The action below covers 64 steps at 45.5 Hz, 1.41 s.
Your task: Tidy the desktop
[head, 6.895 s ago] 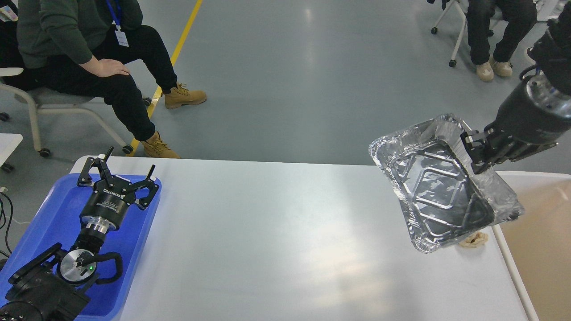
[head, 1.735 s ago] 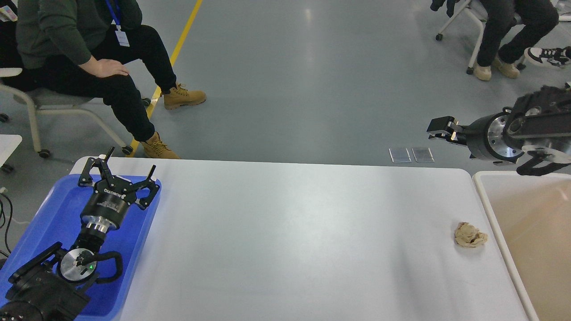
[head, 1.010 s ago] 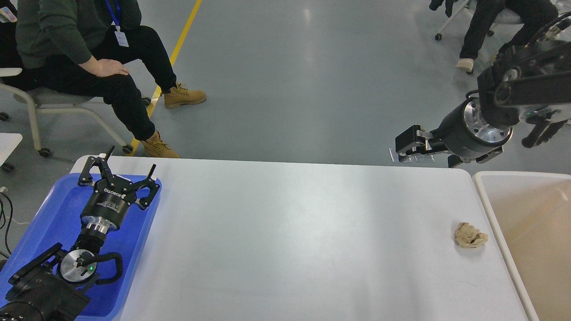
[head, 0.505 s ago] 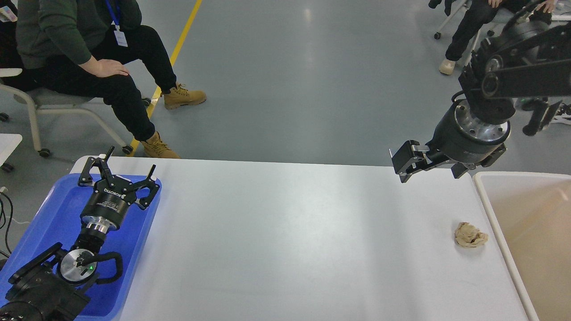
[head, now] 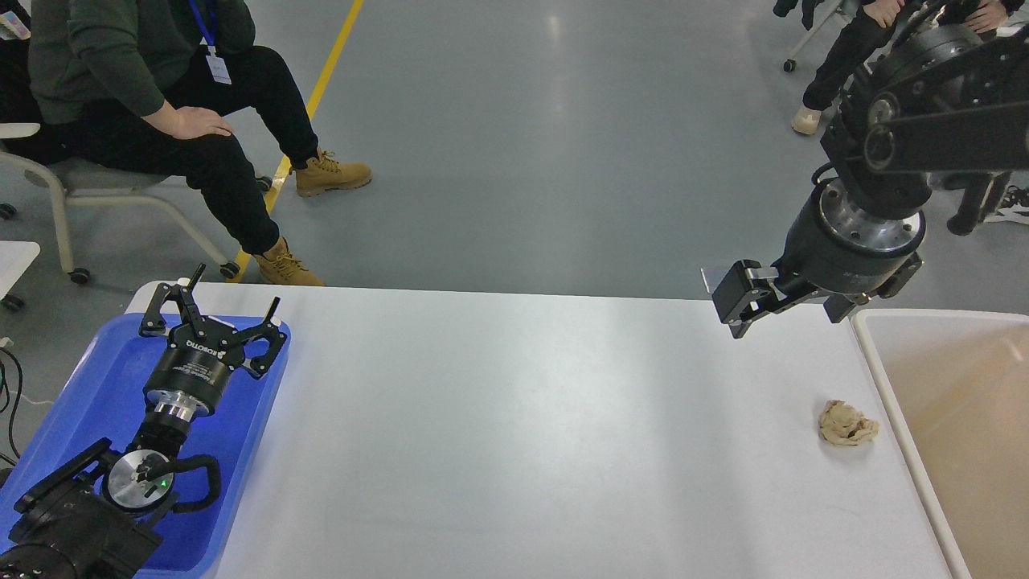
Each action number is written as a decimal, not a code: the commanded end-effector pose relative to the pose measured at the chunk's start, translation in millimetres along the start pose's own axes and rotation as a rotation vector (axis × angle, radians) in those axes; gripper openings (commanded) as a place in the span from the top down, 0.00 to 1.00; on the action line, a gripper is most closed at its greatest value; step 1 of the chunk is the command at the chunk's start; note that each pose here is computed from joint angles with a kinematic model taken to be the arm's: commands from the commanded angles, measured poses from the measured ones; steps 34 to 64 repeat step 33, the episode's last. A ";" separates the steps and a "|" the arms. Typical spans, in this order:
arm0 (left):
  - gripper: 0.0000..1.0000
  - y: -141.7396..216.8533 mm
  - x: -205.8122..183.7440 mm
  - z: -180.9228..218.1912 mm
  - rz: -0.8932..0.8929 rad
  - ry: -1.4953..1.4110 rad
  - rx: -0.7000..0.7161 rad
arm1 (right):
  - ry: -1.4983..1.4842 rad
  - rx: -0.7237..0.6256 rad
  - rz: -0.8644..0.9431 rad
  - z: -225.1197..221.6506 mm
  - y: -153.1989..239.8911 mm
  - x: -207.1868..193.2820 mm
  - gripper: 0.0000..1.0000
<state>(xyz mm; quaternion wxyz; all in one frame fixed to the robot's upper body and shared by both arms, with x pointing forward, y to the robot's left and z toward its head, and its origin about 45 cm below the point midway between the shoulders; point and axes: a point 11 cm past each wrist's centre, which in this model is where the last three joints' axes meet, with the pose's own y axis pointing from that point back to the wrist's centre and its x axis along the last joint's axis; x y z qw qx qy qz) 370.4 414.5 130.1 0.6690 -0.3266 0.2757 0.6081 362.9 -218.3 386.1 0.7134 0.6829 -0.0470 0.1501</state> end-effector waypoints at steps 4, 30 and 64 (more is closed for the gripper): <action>0.01 0.0 0.1 0.3 0.000 0.000 -0.001 | -0.056 -0.026 -0.044 15.4 -1.0 -8.0 0.00; 0.01 0.0 0.1 0.3 0.000 0.000 -0.001 | -0.167 0.019 -0.050 16.7 -2.3 -9.0 0.00; 0.01 0.0 0.1 0.3 0.000 0.000 -0.001 | -0.164 0.020 -0.049 17.3 -1.6 -8.9 0.00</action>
